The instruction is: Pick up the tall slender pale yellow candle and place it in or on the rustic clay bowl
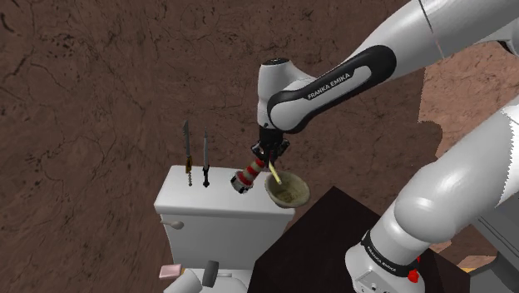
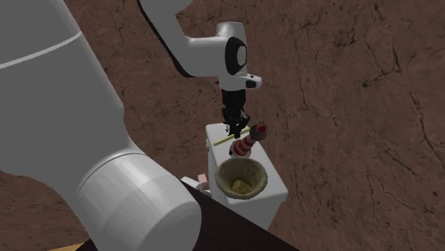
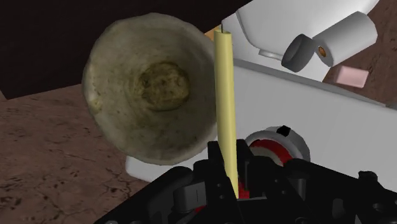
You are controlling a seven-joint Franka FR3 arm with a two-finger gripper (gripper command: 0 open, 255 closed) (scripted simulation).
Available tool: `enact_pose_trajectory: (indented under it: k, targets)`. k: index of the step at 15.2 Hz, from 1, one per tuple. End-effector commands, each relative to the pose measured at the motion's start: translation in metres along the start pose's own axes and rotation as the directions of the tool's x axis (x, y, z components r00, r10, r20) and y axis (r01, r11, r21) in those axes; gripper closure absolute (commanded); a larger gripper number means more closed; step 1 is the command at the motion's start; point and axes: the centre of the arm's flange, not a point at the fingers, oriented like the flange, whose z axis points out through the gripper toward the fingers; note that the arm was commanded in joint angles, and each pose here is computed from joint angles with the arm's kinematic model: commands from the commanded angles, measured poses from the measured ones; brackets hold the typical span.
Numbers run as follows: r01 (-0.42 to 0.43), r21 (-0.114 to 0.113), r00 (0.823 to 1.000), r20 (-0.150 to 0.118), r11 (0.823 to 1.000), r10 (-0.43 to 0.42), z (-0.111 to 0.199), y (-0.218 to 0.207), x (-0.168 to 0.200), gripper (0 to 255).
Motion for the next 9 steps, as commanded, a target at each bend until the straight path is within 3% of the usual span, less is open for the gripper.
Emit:
enact_pose_trajectory:
  k: [1, 5, 9]
  targets:
    - [0.002, 0.001, 1.0, 0.0, 1.0, -0.002, 0.001, 0.023, -0.003, 255]
    - [0.002, 0.001, 1.0, 0.0, 1.0, -0.002, 0.006, 0.076, -0.008, 255]
    - [0.002, 0.001, 1.0, 0.0, 1.0, -0.002, 0.023, 0.078, -0.009, 255]
